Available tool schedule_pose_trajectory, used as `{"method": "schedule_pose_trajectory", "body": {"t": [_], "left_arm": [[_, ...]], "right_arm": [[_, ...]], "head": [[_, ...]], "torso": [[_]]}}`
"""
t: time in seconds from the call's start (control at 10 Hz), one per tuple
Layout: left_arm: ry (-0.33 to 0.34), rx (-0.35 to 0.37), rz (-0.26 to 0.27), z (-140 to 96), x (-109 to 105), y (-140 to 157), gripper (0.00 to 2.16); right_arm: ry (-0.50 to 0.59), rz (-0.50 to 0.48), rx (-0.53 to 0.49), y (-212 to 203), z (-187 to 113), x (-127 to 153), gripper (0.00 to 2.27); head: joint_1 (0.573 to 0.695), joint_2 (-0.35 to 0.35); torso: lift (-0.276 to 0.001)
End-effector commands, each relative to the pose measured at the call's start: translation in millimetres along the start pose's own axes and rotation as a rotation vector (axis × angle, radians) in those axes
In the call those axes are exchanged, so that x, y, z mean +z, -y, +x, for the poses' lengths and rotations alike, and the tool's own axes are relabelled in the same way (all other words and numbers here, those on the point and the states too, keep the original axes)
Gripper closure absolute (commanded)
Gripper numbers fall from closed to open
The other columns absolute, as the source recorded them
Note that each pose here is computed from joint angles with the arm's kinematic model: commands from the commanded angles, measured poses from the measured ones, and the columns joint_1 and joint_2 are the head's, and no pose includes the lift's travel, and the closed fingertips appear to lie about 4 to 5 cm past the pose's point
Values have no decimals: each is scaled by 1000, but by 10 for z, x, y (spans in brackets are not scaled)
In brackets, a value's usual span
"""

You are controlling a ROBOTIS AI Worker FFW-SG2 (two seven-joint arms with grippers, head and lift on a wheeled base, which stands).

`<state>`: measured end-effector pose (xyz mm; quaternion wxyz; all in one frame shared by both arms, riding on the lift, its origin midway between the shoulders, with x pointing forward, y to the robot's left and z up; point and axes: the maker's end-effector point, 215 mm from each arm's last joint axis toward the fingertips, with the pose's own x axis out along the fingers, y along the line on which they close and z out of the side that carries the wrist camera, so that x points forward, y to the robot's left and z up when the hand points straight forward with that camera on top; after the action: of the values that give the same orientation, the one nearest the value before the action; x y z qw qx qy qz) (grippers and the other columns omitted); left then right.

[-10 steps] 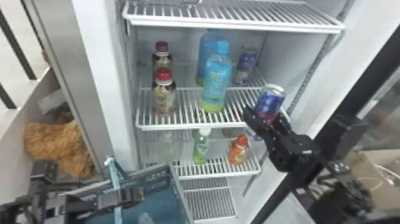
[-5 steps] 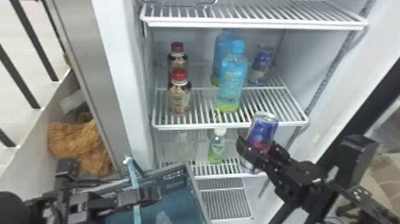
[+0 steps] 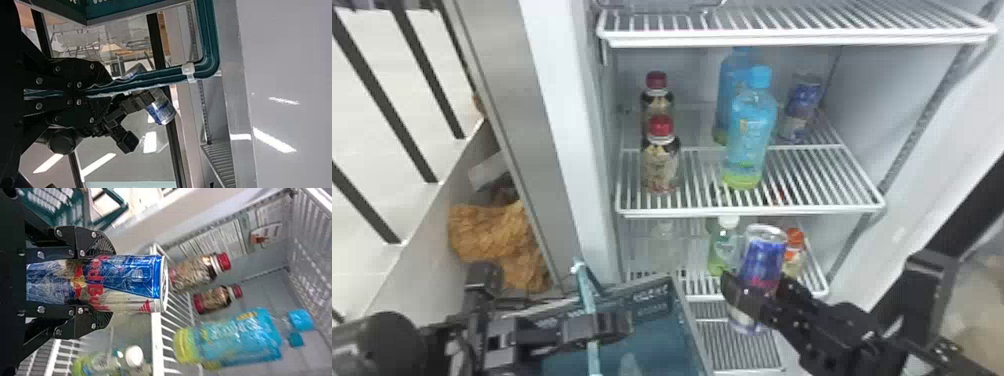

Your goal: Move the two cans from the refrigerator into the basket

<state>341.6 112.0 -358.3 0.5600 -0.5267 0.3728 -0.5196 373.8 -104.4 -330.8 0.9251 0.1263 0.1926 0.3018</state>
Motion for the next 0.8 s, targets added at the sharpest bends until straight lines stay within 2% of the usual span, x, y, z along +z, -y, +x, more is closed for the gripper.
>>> {"method": "schedule_pose_trajectory", "body": {"t": [0.0,0.3,0.5,0.7], "left_arm": [[-5,-1,-4,17,-12,1,1193],[-17,2,-6,43,-22,1,1193],[-25,-1,-6,69,-25,14,1193],[-27,-8,-4,84,-20,35,1193]], "right_arm": [[-33,22,49,-131,30,-126,1283],[-84,40,157,-394,170,-281,1283],[-154,72,272,-672,371,-535,1283],[-228,82,301,-691,485,-778,1234]], "head": [[695,9],[695,49],[695,97],[695,142]], "torso": [[-25],[-25],[-25],[-25]]}}
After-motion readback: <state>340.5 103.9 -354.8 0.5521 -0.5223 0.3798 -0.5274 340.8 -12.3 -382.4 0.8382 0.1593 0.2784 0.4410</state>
